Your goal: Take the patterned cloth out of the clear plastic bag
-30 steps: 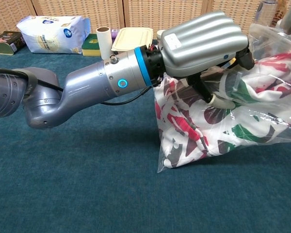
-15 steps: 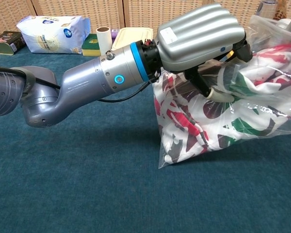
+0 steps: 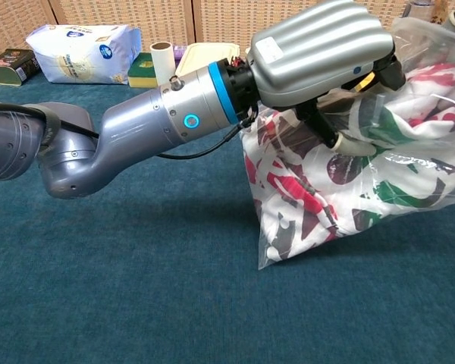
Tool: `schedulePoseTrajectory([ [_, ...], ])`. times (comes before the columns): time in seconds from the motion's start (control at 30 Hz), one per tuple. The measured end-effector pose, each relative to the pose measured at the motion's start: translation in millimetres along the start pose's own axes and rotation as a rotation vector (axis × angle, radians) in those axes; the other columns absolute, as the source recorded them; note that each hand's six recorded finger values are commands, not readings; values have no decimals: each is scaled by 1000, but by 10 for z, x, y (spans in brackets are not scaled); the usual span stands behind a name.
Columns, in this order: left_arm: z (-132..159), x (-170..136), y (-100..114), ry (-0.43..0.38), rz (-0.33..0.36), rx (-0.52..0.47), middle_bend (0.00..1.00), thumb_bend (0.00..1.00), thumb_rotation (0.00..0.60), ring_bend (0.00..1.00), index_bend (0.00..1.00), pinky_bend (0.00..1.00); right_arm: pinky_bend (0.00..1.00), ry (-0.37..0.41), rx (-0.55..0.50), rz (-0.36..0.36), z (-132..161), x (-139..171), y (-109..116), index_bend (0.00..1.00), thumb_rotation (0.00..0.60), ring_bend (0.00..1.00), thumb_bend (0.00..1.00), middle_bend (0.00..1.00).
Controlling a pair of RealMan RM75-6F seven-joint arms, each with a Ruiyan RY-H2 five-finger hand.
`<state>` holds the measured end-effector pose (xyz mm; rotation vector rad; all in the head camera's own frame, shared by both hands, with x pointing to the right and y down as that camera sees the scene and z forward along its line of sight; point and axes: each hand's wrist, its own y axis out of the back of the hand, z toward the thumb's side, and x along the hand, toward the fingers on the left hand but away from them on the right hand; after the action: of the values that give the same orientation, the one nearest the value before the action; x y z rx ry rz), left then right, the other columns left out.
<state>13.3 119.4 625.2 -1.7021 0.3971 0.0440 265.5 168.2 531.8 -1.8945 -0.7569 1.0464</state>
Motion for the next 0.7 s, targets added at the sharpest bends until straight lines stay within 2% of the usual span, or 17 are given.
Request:
schedulePoseTrajectory([
  [0.17, -2, 14, -4, 3, -1, -2, 664, 341, 600, 623, 818, 551, 475, 1, 8, 2, 26, -37, 5, 404, 595, 495, 185, 372],
  [0.4, -2, 32, -15, 10, -3, -5, 663, 341, 600, 622, 818, 550, 500, 3, -1, 0, 50, -61, -5, 515, 600, 521, 212, 390],
  [0.7, 22, 63, -34, 11, -6, -15, 663, 341, 600, 618, 818, 548, 514, 0, -11, -11, 56, -69, -10, 542, 600, 545, 280, 411],
])
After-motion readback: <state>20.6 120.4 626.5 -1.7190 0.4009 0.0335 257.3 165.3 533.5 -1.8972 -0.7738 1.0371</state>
